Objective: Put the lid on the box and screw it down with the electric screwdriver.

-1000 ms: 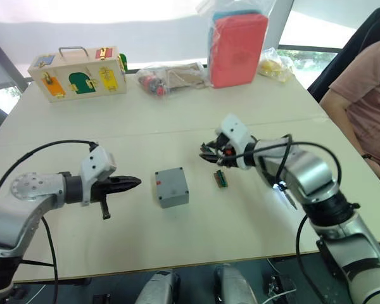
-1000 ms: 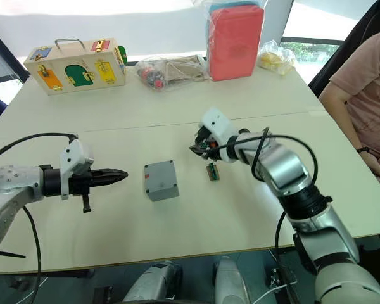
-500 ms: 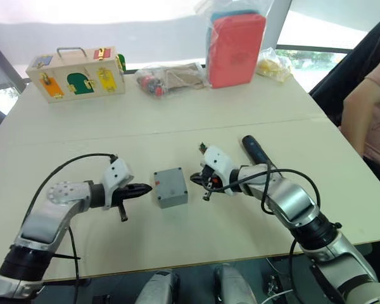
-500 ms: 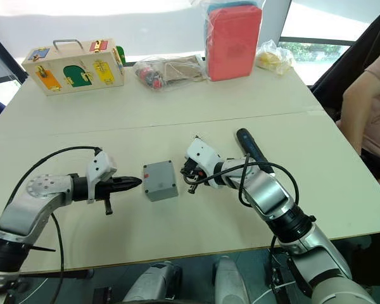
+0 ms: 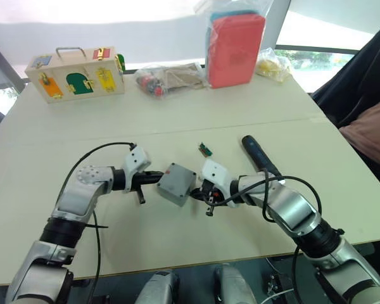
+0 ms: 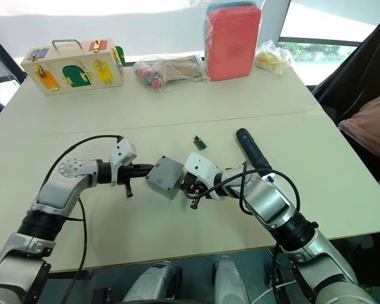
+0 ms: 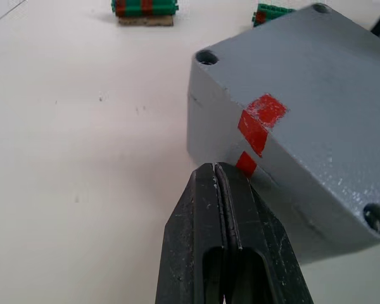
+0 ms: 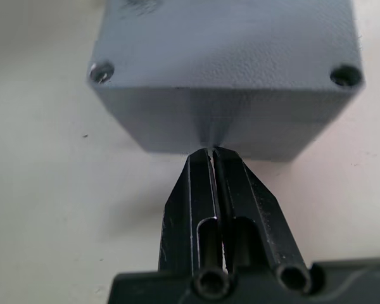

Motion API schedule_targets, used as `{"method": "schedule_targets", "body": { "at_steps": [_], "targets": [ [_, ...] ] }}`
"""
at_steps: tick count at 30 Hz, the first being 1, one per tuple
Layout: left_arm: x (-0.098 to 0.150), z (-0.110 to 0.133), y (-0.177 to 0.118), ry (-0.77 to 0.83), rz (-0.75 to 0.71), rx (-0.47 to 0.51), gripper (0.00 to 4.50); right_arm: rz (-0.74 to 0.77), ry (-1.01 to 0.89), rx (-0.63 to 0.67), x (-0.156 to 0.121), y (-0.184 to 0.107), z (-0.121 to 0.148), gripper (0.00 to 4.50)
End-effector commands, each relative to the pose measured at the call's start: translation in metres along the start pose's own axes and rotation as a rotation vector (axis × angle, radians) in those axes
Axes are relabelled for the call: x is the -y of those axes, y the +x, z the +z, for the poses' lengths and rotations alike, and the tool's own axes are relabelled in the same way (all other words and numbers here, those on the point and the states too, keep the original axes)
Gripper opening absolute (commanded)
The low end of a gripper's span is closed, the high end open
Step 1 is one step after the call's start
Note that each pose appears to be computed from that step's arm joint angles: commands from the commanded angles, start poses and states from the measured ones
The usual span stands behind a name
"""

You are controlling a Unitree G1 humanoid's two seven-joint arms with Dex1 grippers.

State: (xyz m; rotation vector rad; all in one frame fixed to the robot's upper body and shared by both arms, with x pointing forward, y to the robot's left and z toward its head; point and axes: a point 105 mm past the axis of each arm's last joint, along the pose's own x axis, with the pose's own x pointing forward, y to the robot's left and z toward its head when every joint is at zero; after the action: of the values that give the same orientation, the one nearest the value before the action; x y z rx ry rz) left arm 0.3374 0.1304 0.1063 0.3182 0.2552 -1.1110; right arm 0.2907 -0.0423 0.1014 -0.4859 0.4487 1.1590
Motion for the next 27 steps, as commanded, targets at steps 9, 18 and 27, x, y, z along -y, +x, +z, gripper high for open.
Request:
{"method": "schedule_targets", "body": {
  "at_steps": [9, 18, 27],
  "targets": [
    [0.001, -0.003, -0.014, 0.062, -0.054, -0.038, 0.0, -0.065, -0.129, 0.042, 0.014, -0.029, 0.03, 0.05],
    [0.022, -0.008, -0.053, 0.028, -0.098, -0.075, 0.0, -0.158, -0.184, 0.039, 0.049, -0.046, 0.035, 0.05],
    [0.041, -0.001, -0.038, 0.002, -0.105, -0.033, 0.0, -0.099, -0.108, 0.104, 0.051, -0.01, 0.033, 0.05]
  ]
}}
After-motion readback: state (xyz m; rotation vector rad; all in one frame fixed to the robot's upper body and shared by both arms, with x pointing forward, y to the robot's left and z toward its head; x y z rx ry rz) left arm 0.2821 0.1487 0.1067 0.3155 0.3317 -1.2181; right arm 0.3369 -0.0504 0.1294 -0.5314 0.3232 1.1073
